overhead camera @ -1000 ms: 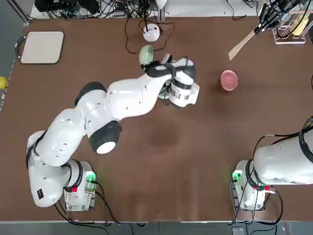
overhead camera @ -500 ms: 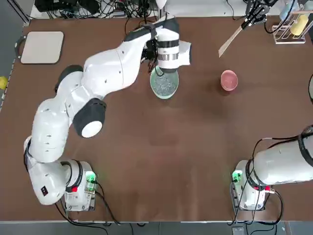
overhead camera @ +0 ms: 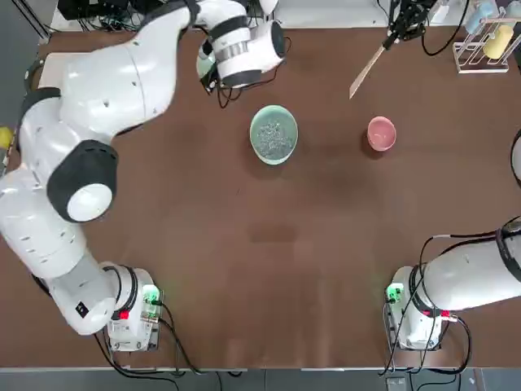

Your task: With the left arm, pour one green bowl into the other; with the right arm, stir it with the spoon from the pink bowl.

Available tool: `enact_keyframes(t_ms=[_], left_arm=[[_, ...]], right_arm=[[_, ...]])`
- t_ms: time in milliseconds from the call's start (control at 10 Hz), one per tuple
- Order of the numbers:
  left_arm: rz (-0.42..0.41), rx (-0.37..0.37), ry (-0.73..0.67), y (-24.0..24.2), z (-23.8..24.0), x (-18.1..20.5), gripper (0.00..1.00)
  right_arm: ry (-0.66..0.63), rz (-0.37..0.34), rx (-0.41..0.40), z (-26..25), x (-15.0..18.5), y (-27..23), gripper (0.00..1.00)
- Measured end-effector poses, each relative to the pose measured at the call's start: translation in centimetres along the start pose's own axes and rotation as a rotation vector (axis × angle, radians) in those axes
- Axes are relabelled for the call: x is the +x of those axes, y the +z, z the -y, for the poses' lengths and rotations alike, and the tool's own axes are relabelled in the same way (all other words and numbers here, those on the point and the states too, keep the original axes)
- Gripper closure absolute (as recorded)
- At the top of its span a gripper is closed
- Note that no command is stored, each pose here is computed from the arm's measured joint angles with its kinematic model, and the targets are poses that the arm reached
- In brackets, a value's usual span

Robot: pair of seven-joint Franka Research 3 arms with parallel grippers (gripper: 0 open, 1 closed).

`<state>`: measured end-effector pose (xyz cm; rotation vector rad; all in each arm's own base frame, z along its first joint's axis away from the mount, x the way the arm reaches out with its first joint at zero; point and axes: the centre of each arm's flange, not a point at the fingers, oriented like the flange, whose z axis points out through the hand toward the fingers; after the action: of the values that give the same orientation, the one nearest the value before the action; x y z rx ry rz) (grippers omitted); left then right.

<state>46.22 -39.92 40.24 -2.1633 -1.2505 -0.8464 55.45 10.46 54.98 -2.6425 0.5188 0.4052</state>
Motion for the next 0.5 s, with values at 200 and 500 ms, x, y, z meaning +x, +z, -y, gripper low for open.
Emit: enact_keyframes(t_ms=[200,500], left_arm=[[0.075,0.034,0.091,3.2,0.7,3.0,0.96],[0.256,0.059,0.254,8.2,0.5,11.3,0.96]], right_arm=[[0.018,-0.036,-0.056,4.6,-2.5,2.7,0.94],[0.02,-0.077,-0.115,10.3,-6.9,6.7,0.94]])
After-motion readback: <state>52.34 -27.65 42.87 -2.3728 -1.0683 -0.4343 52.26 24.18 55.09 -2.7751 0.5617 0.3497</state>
